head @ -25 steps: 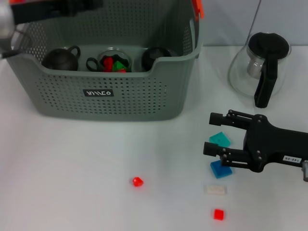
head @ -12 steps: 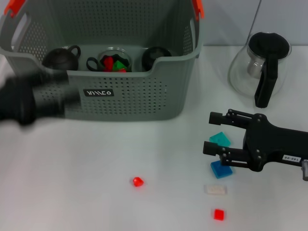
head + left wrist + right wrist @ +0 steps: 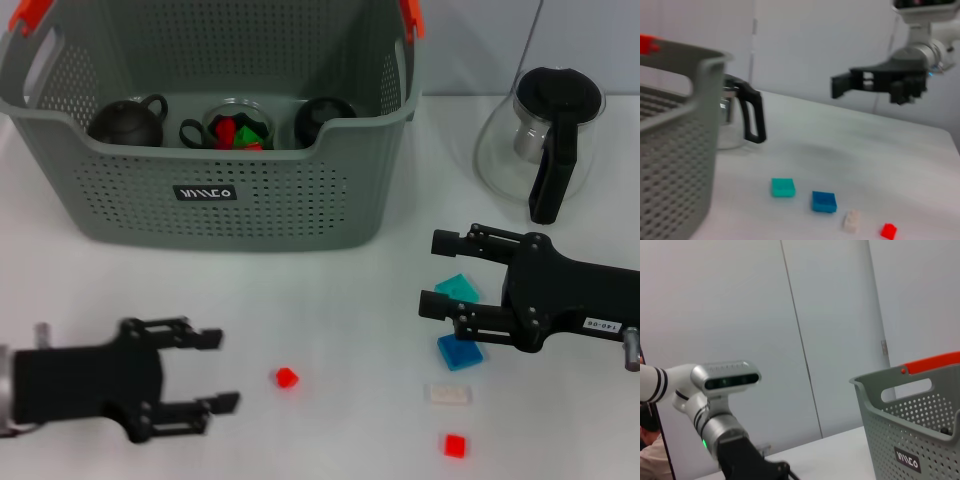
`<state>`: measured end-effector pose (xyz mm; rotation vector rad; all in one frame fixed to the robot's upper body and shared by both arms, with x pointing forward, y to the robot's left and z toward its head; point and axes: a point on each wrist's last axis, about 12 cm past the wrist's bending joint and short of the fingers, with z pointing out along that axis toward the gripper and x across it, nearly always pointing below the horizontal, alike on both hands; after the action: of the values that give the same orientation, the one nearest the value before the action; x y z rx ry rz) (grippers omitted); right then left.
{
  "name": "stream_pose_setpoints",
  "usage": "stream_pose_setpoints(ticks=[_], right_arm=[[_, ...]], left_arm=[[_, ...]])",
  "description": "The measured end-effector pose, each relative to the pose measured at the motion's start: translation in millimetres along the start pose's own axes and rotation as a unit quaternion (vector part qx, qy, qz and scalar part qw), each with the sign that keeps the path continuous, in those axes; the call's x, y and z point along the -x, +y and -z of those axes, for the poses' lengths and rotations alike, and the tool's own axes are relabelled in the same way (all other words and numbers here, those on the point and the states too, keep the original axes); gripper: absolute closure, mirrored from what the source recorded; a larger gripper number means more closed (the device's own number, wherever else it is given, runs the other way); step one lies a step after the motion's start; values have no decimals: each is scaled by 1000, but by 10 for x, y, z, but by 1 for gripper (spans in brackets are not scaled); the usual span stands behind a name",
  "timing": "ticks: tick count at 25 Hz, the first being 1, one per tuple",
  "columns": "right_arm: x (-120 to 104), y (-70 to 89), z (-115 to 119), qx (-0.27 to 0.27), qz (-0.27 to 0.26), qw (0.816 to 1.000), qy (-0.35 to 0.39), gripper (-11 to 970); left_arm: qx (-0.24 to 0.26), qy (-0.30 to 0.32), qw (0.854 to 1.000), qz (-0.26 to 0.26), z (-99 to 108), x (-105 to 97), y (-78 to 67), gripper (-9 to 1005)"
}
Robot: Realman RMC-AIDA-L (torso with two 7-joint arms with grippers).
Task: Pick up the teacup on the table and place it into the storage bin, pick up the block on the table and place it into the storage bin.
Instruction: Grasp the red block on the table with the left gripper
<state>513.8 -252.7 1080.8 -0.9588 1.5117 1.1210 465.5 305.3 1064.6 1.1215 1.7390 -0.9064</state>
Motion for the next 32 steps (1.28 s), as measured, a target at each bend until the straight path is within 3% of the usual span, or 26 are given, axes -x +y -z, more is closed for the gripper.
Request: stream_pose_setpoints(ticks=[6, 7, 12, 19, 24, 32], right_arm=[[-2, -4, 1, -2, 0, 1000, 1, 155], [-4, -4, 2, -2, 0, 1000, 1, 155], [-5, -4, 3, -3, 0, 1000, 1, 156], [-8, -2, 6, -3, 0, 1000, 1, 157], [-13, 2, 9, -3, -1, 1000, 1, 156], [-35, 21, 29, -4, -5, 1000, 1, 156]], left_arm=[[8, 0, 1000, -3, -334, -94, 65, 303], [15, 3, 1000, 0, -479, -120, 111, 305], [30, 12, 999, -31, -625, -193, 124, 310], [32, 15, 999, -36, -685, -267, 79, 419], [36, 16, 997, -64, -755, -334, 31, 417], [49, 24, 997, -63, -784, -376, 38, 511]])
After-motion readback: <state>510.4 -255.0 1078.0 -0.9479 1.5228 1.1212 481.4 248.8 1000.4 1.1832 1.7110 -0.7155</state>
